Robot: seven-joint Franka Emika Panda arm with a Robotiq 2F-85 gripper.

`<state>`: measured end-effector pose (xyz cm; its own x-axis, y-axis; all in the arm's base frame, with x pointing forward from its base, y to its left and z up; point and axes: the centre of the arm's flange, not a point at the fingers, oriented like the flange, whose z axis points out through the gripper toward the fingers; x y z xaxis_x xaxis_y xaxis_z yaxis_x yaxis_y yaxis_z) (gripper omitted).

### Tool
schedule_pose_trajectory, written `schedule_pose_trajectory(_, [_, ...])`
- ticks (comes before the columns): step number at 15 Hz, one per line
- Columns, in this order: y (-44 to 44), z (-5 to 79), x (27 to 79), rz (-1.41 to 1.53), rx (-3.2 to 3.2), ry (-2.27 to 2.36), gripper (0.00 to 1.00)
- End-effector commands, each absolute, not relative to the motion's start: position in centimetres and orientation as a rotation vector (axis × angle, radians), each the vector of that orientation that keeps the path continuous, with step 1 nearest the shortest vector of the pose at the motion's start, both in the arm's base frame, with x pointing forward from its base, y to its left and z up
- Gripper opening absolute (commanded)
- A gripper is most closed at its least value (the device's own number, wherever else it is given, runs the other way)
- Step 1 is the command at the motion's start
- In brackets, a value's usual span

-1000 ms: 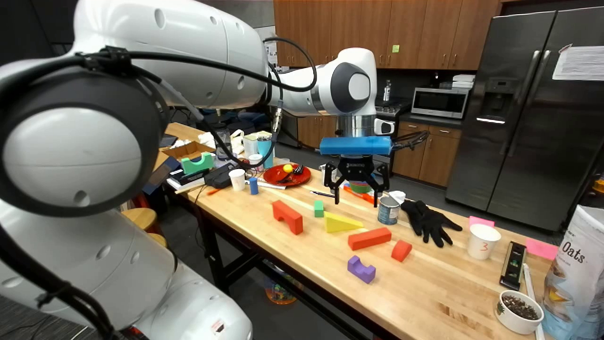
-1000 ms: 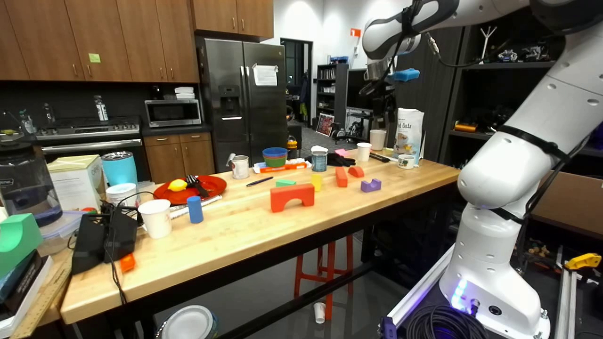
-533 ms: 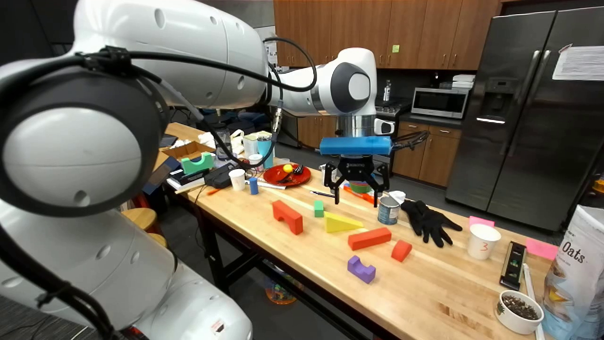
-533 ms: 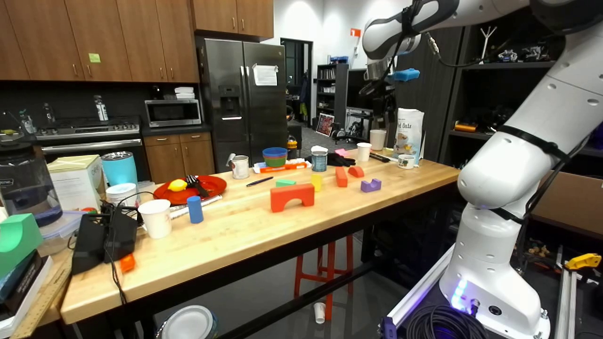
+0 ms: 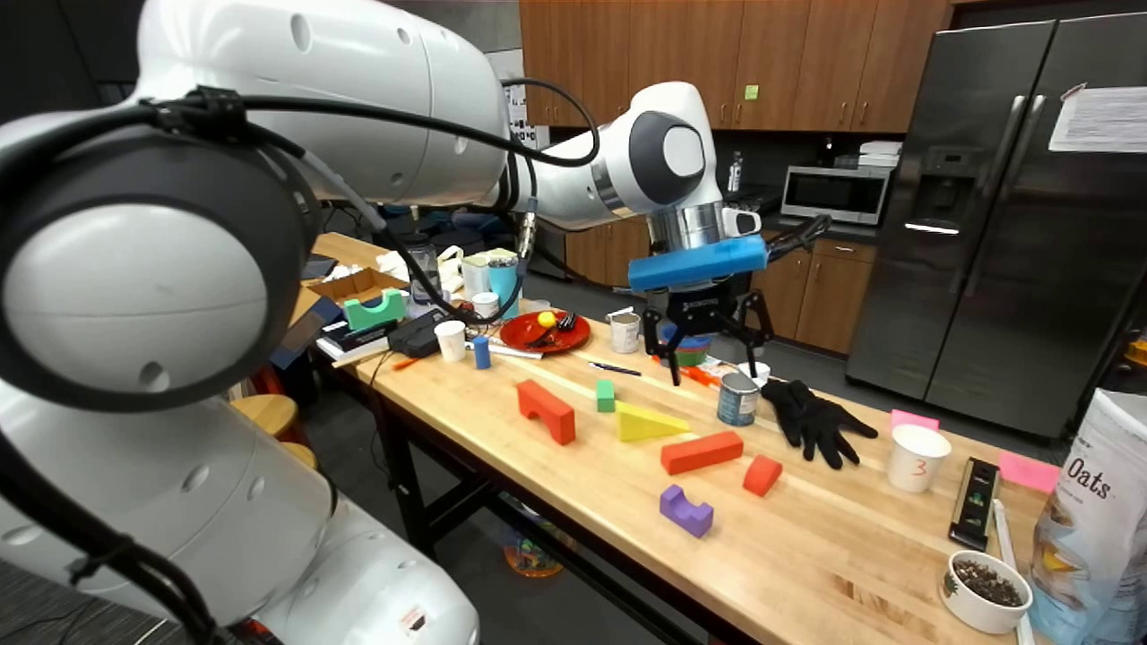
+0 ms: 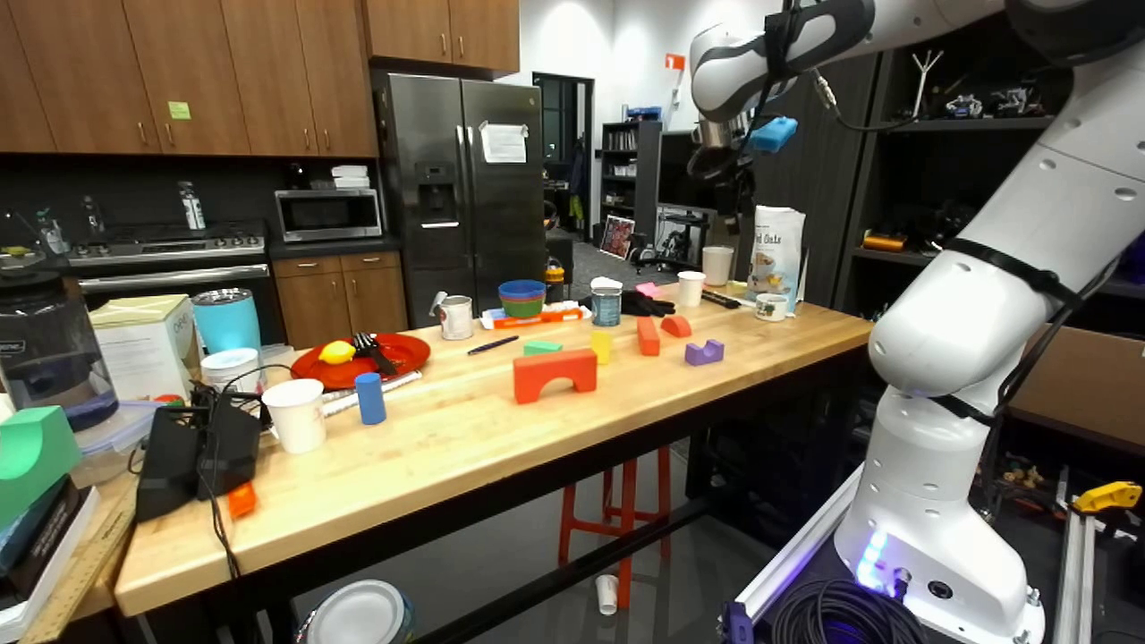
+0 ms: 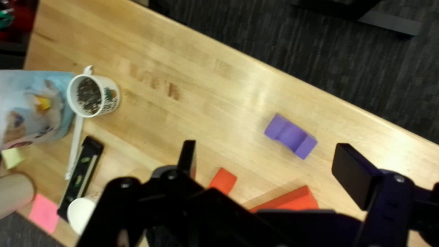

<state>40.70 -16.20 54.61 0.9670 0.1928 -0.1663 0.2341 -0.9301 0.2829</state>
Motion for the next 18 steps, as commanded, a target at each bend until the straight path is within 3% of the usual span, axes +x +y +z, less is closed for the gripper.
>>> schedule_pose_trajectory(1, [-17.6,55.5,42.8,-0.085,2.648,0.466,1.0])
schedule_pose_trajectory(9, [-18.7,47.6,48.6,0.394,2.68,0.763,1.0])
schedule_pose_trajectory(15, [-17.7,39.8,50.1,0.479,2.9,0.822,1.0])
schedule_pose_trajectory(18, [-17.1,37.5,50.0,0.384,3.041,0.854,1.0])
